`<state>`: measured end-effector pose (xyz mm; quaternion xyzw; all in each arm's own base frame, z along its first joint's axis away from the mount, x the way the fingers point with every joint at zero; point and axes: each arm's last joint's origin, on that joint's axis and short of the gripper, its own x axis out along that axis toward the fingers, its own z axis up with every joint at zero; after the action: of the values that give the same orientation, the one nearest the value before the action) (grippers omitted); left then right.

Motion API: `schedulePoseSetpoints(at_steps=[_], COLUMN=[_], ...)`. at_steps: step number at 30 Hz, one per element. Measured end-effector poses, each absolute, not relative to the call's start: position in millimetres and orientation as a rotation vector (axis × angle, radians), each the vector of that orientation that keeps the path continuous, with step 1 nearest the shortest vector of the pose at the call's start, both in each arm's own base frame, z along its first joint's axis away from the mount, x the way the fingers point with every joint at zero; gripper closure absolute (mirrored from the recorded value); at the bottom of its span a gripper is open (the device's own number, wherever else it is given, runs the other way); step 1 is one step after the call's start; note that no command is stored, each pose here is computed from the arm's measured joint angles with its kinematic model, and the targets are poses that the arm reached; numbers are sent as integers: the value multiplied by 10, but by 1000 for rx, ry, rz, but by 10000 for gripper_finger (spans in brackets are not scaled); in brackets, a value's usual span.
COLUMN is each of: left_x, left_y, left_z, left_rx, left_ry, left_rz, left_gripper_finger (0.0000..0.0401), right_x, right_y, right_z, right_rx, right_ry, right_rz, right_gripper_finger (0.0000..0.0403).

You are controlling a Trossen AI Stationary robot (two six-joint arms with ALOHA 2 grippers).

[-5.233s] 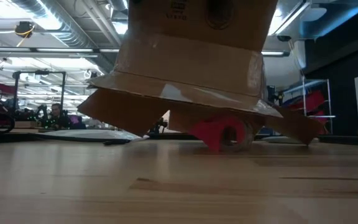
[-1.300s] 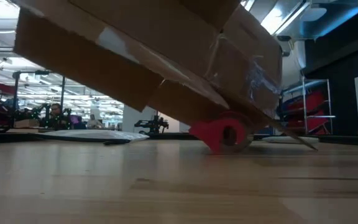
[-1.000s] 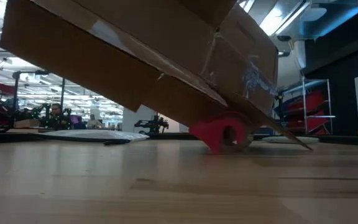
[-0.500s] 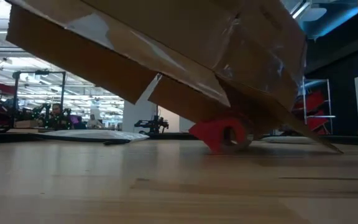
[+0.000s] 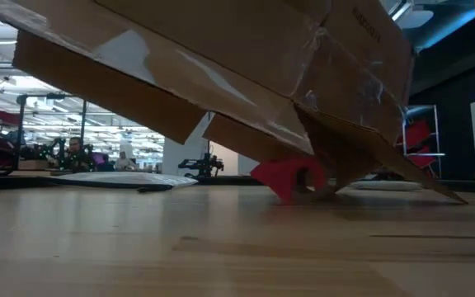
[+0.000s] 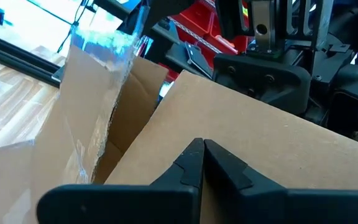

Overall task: Unpack boxes
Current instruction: Break down the box until it is fully flat

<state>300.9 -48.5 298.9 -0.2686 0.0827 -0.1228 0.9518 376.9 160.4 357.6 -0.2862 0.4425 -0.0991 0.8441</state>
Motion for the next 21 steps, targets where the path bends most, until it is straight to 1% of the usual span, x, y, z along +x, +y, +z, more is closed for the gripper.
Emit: schedulePoseSetpoints(at_steps=[2, 9, 10, 12, 17, 21], left_x=[3009, 3008, 3008, 3006, 2997, 2989], left_y=[-487, -501, -505, -514, -549, -582], left_z=[2980, 2956, 2957, 2956, 2954, 2951], left_rx=[-549, -556, -556, -555, -546, -559], left_ry=[177, 201, 202, 205, 211, 221], left_rz=[-250, -265, -268, -277, -288, -297], left_gripper_finger=[401, 401, 401, 401, 401, 401], right_x=[3768, 3757, 3756, 3756, 3764, 3765], right_y=[1600, 1586, 1586, 1586, 1587, 1593], right_z=[3573, 3560, 3559, 3559, 3566, 3567], right_rx=[-605, -619, -621, -621, -626, -666], right_ry=[939, 970, 972, 972, 958, 962], right_rz=[-206, -168, -164, -165, -178, -154], right_gripper_finger=[232, 376, 389, 390, 365, 371])
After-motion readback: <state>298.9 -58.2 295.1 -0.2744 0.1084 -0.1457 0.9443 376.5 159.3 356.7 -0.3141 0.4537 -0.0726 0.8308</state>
